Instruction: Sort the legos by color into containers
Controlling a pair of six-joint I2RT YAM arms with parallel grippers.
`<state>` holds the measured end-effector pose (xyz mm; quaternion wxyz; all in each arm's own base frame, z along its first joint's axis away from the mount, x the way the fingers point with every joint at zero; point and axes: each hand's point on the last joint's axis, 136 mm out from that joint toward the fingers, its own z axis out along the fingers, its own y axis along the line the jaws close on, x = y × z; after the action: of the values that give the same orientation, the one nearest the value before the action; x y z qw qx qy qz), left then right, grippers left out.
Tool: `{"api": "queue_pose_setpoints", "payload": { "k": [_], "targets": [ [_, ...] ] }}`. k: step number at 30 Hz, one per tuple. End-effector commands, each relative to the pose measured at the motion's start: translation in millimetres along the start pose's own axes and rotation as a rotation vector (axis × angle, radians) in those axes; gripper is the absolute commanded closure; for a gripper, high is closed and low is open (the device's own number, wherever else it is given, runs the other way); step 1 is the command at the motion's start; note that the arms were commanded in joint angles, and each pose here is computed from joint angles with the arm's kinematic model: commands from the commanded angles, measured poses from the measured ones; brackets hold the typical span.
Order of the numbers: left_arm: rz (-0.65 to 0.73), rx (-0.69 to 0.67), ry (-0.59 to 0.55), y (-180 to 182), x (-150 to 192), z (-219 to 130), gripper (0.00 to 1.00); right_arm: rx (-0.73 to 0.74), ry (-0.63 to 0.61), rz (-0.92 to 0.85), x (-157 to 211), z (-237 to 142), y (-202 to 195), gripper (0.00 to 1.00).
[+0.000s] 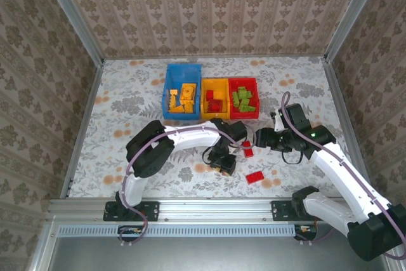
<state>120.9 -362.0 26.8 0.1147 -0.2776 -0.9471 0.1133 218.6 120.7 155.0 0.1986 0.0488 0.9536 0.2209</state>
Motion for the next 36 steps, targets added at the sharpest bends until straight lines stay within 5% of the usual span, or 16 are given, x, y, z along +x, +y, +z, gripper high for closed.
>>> {"api": "queue_pose_setpoints", "payload": {
  "k": [1, 7, 12, 23, 36],
  "targets": [
    [0.0, -0.015, -0.037, 0.6, -16.0, -2.5, 0.72, -0.059, 0.044, 0.006, 12.8, -2.0, 8.8, 0.35],
    [-0.028, -0.055, -0.106, 15.6, -25.5, -28.1, 0.77, -0.074, 0.042, -0.018, 11.4, -4.3, 12.7, 0.36],
    [-0.115, -0.041, -0.227, 41.3, -46.9, -87.5, 0.77, -0.134, 0.019, -0.082, 4.5, -5.5, 26.6, 0.37],
    [-0.203, -0.044, -0.468, 106.8, -140.7, -192.6, 0.77, -0.214, -0.098, -0.244, -34.0, 8.3, 81.7, 0.36],
    [-0.202, -0.051, -0.604, 132.9, -244.7, -182.9, 0.77, -0.199, -0.164, -0.262, -66.9, 22.9, 94.3, 0.33]
  ]
}}
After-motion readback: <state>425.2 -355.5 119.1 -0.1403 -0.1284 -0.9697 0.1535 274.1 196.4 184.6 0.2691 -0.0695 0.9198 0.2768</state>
